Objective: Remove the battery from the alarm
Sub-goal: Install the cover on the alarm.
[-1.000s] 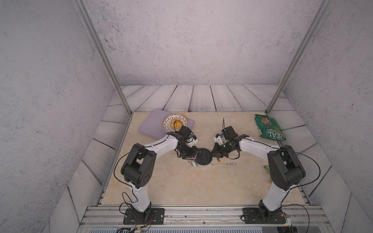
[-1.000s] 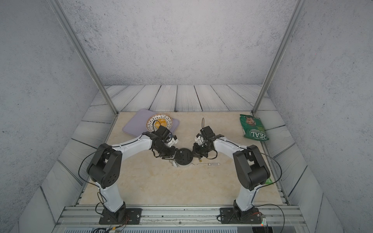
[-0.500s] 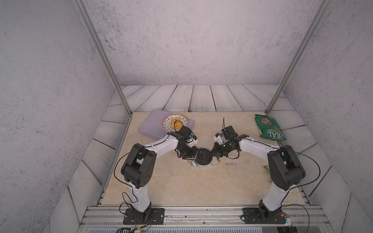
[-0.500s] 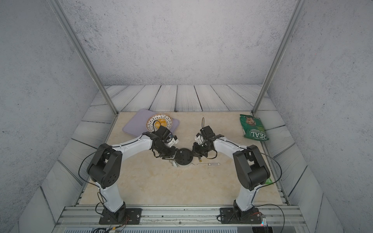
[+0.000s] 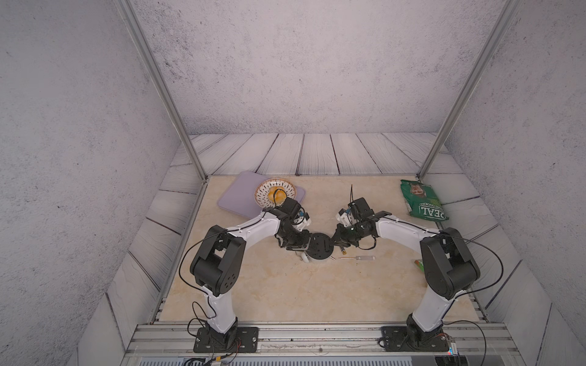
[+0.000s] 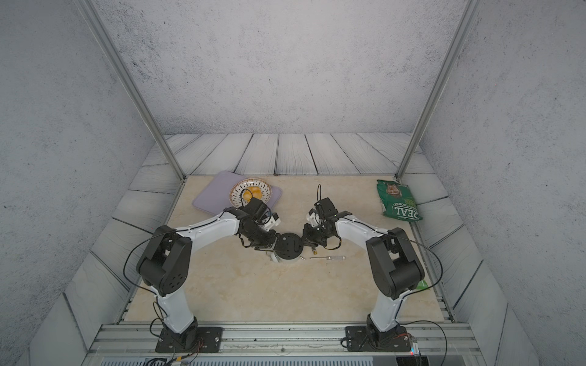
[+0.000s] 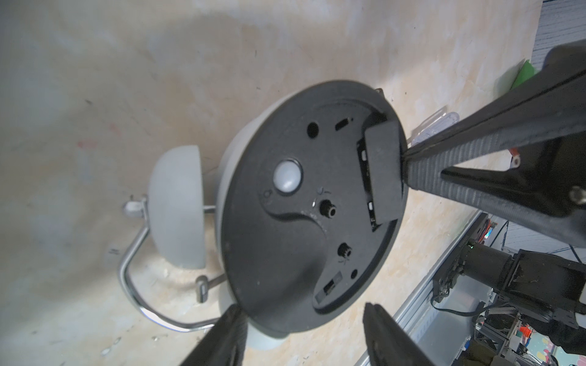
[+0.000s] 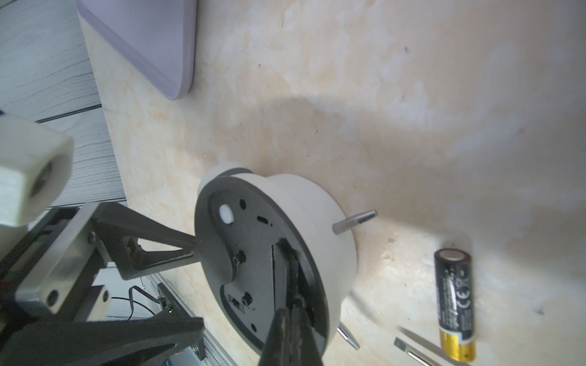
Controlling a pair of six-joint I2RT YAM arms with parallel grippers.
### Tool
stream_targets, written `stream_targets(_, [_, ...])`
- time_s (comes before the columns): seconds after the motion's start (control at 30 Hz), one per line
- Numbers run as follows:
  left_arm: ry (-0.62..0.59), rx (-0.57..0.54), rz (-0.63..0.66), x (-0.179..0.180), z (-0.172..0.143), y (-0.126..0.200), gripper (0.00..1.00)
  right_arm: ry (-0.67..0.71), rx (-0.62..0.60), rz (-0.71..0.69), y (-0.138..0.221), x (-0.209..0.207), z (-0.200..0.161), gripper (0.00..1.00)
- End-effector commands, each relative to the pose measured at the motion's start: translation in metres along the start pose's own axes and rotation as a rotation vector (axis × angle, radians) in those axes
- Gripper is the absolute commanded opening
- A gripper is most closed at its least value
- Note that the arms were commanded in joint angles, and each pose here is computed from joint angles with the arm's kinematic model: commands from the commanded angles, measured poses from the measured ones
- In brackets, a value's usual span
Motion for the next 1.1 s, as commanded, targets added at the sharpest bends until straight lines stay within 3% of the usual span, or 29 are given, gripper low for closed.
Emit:
stream_targets(0.0, [-0.026,-0.014,-0.011,-0.0092,0.0004,0.0084,0.64,-0.004,0.018,0.0,-0.0052,-0.0025,-0.0004,0.0])
stream_targets(1.07, [-0.028,-0.01,-0.017,-0.0099,0.0003,0.0074,0.64,0.009,0.043,0.035,-0.012,0.0016,0.0008,0.0])
Point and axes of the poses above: each gripper's point midway between its finger pads, its own y axis back along the fingers, its own x axis along the line the jaws close on, z = x × y, the point moved 9 cm from there along y, back along the fingers, and after that the axes turned 8 degrees about y, right-handed, at the moved point
